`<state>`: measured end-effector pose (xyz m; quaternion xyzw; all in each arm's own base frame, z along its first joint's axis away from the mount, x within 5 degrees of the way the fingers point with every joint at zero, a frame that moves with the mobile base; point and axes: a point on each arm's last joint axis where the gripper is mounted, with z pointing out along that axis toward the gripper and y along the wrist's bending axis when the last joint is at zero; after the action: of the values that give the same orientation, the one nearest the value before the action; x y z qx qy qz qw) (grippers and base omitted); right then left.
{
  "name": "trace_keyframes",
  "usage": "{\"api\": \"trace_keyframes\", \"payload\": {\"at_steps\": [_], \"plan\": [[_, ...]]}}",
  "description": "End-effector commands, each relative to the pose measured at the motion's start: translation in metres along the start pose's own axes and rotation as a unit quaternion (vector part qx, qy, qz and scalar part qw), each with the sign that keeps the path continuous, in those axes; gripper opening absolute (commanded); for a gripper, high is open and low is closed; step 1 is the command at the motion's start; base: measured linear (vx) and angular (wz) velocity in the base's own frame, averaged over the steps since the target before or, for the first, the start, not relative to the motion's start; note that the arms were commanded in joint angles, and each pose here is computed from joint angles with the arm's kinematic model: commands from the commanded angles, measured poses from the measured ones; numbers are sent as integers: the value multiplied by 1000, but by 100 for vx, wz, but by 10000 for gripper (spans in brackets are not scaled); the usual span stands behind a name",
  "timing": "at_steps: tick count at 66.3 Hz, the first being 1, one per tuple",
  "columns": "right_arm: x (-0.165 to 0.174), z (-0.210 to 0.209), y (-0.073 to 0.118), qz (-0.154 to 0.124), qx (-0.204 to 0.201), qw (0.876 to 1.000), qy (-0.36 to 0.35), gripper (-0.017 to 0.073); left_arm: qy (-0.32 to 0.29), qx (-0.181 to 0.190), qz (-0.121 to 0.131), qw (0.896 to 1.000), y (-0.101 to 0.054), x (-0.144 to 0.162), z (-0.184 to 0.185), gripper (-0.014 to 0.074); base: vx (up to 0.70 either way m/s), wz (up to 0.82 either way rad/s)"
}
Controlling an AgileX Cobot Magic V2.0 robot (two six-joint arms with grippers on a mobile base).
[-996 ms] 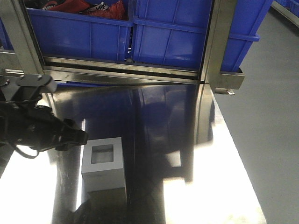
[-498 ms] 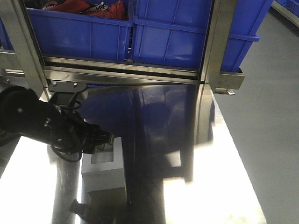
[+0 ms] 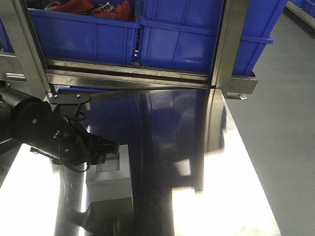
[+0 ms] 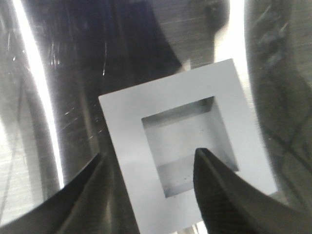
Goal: Sort gray base to blue bin
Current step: 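Lower the left gripper onto the gray hollow block and close on its wall, then lift the gray block with the left gripper toward the robot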
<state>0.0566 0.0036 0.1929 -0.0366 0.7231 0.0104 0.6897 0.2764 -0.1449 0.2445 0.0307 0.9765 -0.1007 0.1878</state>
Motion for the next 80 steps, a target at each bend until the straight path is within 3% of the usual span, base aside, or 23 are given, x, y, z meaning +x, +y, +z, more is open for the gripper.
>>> {"api": "trace_keyframes", "payload": {"at_steps": [1, 35, 46, 61, 68, 80], "plan": [[-3, 0, 0, -8, 3, 999, -38, -9, -33, 16, -11, 999, -6, -8, -11, 381, 0, 0], [-3, 0, 0, -8, 3, 999, -38, -9, 1, 1, -14, 1000, -5, -6, 8, 361, 0, 0], [-3, 0, 0, -8, 3, 999, -38, -9, 9, -2, -14, 1000, -5, -5, 12, 251, 0, 0], [-3, 0, 0, -8, 3, 999, -38, -9, 3, 0, -8, 1000, -5, -6, 12, -9, 0, 0], [-3, 0, 0, -8, 3, 999, -38, -9, -9, 3, -3, 1000, -5, -8, 10, -7, 0, 0], [-3, 0, 0, -8, 3, 999, -38, -9, -62, 10, 27, 998, -8, -13, -10, -7, 0, 0]]}}
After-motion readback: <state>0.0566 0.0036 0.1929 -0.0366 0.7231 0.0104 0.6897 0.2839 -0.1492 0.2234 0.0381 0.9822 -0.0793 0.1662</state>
